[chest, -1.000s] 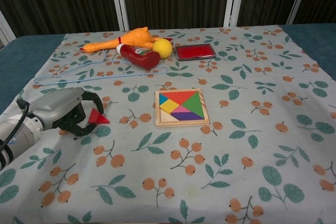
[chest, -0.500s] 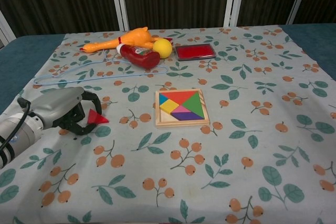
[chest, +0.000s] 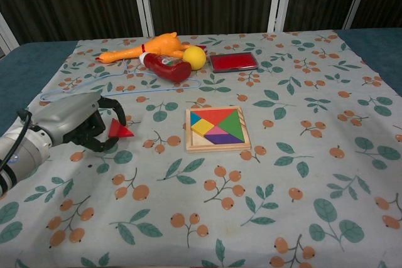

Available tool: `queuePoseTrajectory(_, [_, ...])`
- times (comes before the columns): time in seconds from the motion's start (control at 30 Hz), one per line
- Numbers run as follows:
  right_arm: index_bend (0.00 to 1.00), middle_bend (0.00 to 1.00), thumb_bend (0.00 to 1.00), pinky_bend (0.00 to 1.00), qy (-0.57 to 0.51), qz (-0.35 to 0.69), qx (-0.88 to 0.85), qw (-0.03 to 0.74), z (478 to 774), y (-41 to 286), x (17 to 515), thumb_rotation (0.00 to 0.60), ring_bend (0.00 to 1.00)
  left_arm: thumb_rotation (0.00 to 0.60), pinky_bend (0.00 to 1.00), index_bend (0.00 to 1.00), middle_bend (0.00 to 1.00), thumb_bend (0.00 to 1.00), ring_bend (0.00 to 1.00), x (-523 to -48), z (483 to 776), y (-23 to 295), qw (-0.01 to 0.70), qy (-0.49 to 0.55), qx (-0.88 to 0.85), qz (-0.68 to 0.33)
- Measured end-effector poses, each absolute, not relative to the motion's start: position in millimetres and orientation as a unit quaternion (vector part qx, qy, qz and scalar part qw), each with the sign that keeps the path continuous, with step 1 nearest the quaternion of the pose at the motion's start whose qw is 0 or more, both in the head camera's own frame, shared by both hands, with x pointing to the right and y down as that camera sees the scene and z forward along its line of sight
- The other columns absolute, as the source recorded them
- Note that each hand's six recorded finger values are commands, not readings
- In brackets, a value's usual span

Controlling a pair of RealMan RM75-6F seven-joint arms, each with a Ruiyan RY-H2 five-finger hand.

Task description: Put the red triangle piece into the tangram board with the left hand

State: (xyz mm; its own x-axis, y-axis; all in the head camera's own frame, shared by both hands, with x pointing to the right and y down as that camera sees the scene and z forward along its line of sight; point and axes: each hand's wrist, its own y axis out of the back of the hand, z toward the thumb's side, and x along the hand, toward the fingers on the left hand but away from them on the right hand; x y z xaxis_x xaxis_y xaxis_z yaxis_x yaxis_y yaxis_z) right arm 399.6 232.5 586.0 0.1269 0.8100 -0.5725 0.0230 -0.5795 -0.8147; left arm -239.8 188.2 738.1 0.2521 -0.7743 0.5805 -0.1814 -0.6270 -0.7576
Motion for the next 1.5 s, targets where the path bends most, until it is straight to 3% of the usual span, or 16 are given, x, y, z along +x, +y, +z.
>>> queuePoseTrajectory(0.53, [0.0, 0.0, 0.15, 0.0, -0.306, 0.574, -0.685, 0.327, 587, 231, 397, 0.6, 0.0, 0.6, 1.0, 0.67, 1.0, 0.38, 1.0, -156, 709, 170, 0.286, 0.311, -0.765, -0.486])
queuePoseTrajectory(0.93, [0.0, 0.0, 0.15, 0.0, -0.311, 0.567, -0.692, 0.322, 580, 230, 400, 0.6, 0.0, 0.6, 1.0, 0.66, 1.0, 0.38, 1.0, -113, 719, 183, 0.273, 0.287, -0.768, -0.504])
queuePoseTrajectory(1.5, [0.0, 0.0, 0.15, 0.0, -0.316, 0.566, -0.693, 0.315, 577, 229, 404, 0.6, 0.0, 0.6, 1.0, 0.63, 1.0, 0.38, 1.0, -95, 731, 185, 0.273, 0.287, -0.764, -0.509])
